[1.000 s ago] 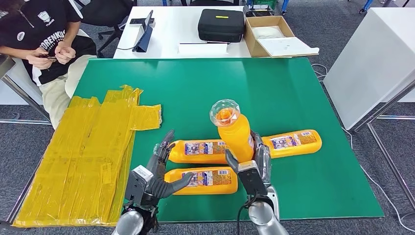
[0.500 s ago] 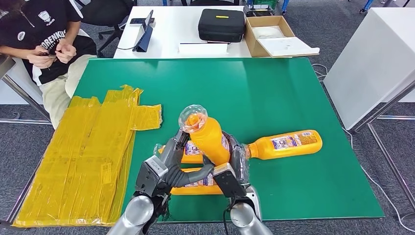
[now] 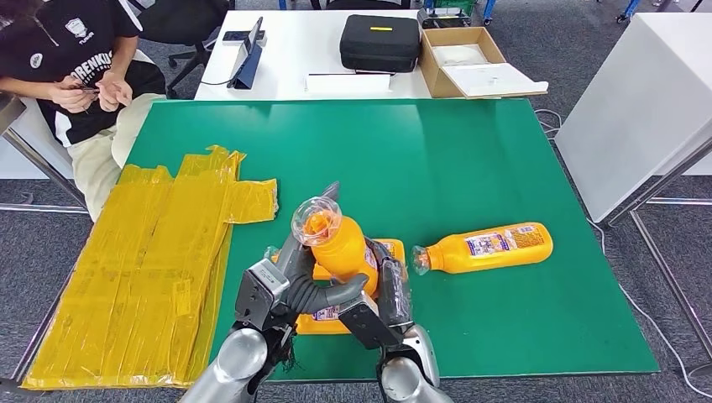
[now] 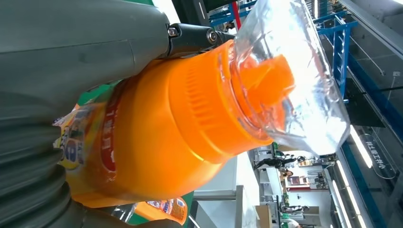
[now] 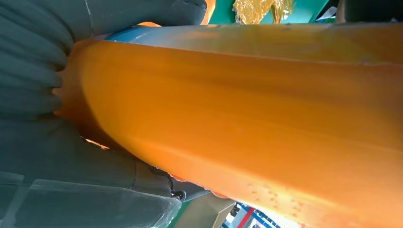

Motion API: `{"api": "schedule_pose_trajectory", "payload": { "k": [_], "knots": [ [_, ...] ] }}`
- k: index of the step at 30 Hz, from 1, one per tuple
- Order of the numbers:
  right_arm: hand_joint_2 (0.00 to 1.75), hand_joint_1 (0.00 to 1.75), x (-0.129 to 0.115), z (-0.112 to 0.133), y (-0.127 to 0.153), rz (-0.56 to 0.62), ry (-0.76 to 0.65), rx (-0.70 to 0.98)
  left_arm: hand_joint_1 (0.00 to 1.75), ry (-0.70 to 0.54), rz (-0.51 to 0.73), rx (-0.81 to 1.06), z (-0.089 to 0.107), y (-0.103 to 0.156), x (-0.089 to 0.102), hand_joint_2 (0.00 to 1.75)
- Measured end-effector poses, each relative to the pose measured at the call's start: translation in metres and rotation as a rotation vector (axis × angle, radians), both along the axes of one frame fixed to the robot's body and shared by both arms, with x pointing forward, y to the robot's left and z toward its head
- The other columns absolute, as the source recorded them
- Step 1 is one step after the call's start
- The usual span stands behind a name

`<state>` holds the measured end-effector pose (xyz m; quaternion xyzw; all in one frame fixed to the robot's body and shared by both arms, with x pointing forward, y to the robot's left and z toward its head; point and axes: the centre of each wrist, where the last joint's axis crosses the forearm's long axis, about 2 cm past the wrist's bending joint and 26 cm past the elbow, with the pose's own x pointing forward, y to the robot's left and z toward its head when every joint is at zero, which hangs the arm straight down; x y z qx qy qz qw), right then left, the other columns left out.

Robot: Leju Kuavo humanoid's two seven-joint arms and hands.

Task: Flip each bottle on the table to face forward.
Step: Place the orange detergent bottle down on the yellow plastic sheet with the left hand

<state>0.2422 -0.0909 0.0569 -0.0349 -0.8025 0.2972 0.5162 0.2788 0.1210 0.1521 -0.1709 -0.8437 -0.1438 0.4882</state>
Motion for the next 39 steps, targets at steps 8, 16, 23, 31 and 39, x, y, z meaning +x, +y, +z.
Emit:
{"api": "schedule_pose_trajectory", "payload": {
  "k": [8,16,23,31,39],
  "knots": [
    [1.75,1.75,-0.003,0.0,0.003,0.01,-0.013,-0.014,0.0,0.005,-0.001,-0.006,0.0,-0.001,0.001,1.75],
    [1.75,1.75,-0.003,0.002,0.006,-0.033,-0.097,-0.025,0.0,0.019,-0.025,-0.021,0.0,-0.004,0.003,1.75],
    [1.75,1.75,-0.002,0.008,0.008,-0.069,-0.163,-0.024,0.37,0.027,-0.057,-0.039,0.005,-0.009,0.005,1.75],
    [1.75,1.75,0.0,0.01,0.008,-0.078,-0.174,-0.018,1.75,0.043,-0.087,-0.065,0.006,-0.01,0.005,1.75],
    [1.75,1.75,0.0,0.01,0.009,-0.082,-0.174,-0.011,1.75,0.049,-0.091,-0.083,0.007,-0.009,0.006,1.75]
  ]
}}
